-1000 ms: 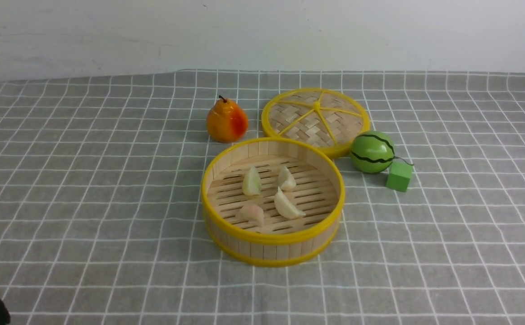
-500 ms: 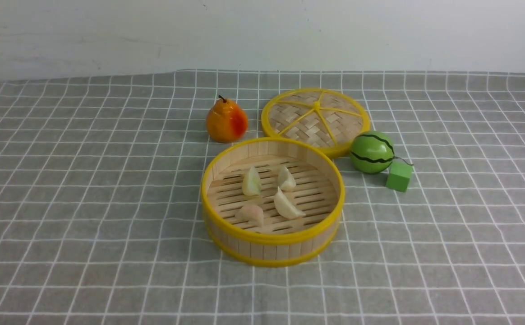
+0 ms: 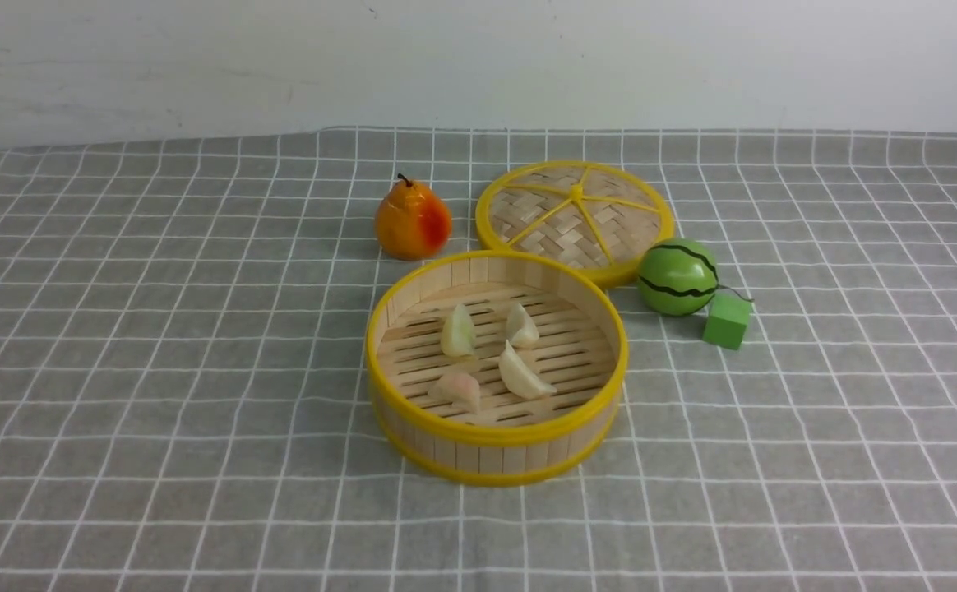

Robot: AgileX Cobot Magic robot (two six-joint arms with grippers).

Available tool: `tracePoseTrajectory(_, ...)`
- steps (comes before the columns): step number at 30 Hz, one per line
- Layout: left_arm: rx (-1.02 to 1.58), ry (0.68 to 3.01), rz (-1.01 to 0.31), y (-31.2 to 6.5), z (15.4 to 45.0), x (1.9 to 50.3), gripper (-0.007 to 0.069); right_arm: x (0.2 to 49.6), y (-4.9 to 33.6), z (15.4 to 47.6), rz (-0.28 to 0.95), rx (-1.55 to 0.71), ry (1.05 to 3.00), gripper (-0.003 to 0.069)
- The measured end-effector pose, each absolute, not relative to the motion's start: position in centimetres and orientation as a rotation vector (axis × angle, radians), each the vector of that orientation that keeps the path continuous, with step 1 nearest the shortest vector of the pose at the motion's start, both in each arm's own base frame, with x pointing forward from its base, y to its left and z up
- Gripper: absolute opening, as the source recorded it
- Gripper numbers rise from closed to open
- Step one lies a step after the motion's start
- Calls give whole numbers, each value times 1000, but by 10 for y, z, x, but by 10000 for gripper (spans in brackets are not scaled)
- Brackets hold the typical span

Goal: Put the dumplings into the steamer on the table with the grey tablecloth.

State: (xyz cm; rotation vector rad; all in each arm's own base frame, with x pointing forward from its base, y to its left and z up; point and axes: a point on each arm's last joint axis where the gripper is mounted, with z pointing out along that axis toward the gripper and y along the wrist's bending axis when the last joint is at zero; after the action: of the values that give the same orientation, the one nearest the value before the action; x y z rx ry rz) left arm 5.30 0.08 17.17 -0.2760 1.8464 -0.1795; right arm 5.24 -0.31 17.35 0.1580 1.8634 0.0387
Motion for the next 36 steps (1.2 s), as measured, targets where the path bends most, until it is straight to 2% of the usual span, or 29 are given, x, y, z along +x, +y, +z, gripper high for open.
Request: tracePoseTrajectory(36, -276, 1846, -179, 1, 172, 53, -6, 52, -3, 173, 39, 158, 1863, 92)
